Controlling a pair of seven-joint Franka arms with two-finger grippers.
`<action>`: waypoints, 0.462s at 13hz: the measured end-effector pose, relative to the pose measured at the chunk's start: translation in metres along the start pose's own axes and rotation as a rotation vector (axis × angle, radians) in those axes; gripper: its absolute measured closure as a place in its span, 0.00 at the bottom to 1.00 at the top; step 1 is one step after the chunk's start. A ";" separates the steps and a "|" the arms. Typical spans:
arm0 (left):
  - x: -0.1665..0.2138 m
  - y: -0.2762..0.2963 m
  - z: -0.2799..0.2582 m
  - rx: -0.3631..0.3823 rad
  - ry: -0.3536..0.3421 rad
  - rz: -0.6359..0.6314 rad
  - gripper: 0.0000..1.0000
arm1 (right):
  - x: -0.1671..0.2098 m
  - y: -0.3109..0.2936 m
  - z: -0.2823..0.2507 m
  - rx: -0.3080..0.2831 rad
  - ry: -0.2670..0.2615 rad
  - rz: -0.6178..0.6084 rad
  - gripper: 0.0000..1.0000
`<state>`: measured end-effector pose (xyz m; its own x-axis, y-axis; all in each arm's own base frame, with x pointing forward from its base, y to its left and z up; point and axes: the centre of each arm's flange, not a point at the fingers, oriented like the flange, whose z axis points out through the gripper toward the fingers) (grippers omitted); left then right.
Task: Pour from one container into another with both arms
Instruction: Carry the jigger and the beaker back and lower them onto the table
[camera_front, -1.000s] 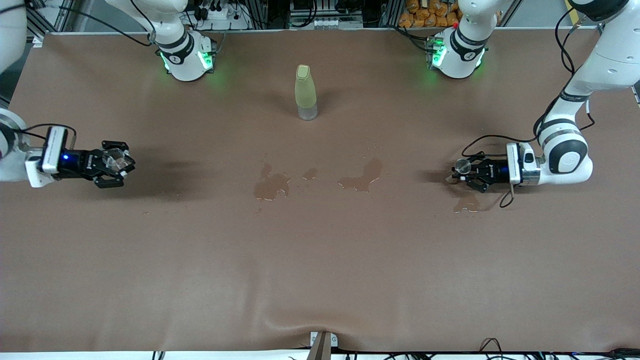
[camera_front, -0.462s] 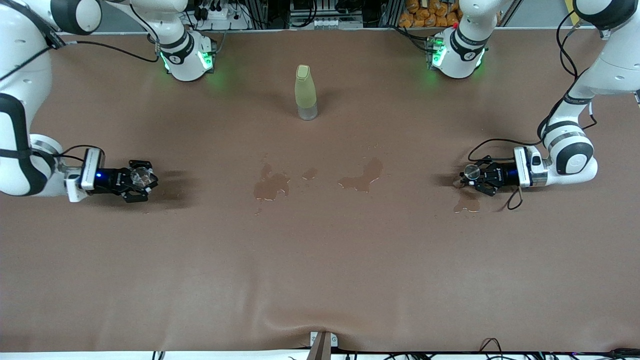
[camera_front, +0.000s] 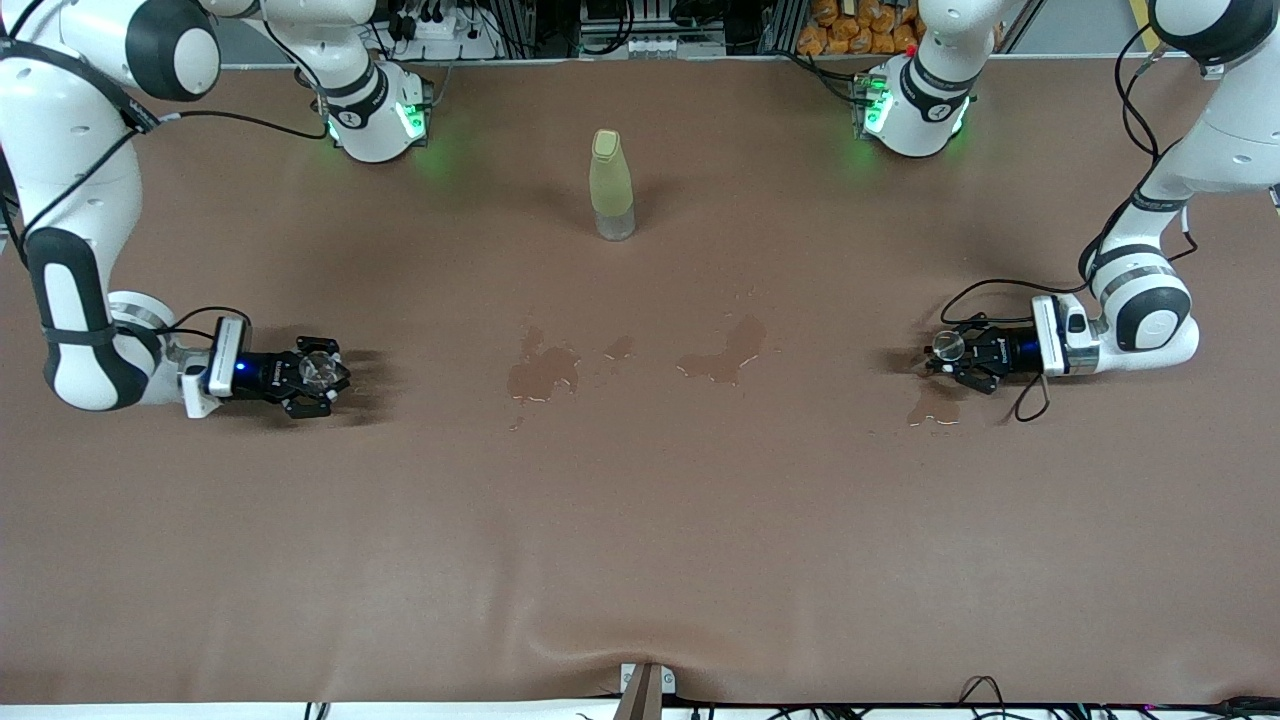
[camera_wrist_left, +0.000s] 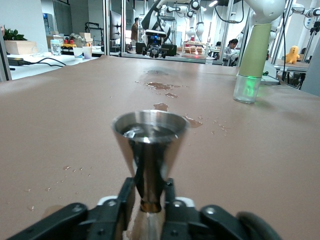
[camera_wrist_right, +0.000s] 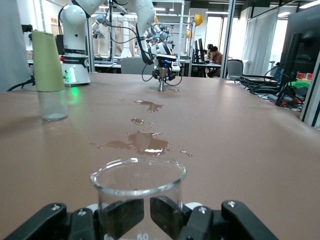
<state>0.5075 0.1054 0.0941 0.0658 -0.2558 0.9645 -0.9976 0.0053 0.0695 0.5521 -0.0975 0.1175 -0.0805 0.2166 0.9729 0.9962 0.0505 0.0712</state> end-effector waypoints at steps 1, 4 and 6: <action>0.000 -0.001 0.000 -0.001 0.003 0.002 0.53 | -0.007 -0.001 0.002 -0.002 -0.013 0.008 0.86; 0.002 -0.003 -0.002 -0.008 -0.001 0.011 0.19 | -0.024 -0.003 0.010 -0.012 -0.042 0.026 0.86; 0.005 -0.008 -0.012 -0.037 -0.039 0.037 0.00 | -0.031 -0.002 0.015 -0.015 -0.066 0.031 0.86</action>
<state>0.5165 0.1159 0.1015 0.0274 -0.2922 0.9560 -0.9977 0.0508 0.0441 0.5517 -0.0896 0.0839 -0.0514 0.2814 0.9582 0.9986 0.0286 0.0452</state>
